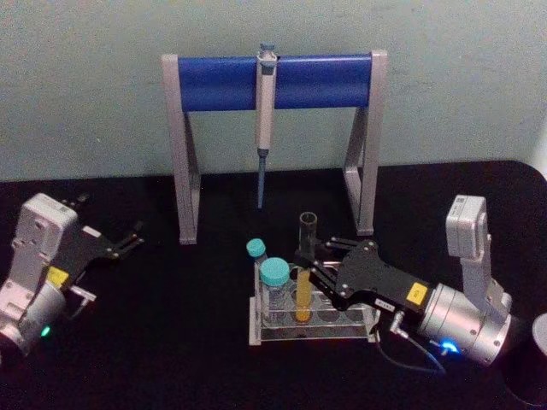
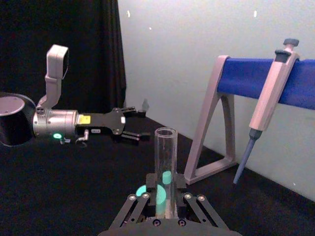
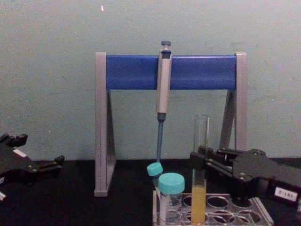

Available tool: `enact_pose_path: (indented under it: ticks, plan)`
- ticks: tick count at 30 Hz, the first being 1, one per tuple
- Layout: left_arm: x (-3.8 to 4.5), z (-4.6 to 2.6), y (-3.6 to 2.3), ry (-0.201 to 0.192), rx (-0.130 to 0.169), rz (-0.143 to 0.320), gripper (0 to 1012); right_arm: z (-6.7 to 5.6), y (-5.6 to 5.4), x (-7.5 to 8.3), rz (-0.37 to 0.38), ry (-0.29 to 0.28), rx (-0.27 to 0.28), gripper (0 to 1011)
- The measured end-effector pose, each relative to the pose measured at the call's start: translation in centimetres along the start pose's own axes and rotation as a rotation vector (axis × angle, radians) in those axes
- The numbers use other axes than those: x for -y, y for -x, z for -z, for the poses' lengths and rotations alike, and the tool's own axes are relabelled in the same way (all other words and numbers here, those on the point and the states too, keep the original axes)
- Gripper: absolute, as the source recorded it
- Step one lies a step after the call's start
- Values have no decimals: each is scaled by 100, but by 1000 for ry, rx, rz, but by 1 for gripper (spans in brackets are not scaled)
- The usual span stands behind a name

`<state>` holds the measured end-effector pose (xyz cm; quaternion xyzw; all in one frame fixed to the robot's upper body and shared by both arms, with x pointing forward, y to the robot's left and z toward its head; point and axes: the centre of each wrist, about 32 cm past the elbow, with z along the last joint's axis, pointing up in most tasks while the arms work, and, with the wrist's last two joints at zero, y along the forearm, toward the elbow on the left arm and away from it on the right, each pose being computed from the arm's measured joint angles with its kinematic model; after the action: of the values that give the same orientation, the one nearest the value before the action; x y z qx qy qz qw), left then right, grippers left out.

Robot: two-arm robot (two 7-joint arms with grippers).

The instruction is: Pick up the test tube from the test tube rack, shake it, then place it back into the test tube rack.

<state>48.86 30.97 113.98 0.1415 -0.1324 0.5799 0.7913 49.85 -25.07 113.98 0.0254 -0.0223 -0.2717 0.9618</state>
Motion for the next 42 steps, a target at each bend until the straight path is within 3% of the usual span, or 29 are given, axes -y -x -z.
enact_pose_path:
  ticks: [42]
  plan:
    - [0,0,0,0,0,0,1001,81,15,-2,24,56,-14,221]
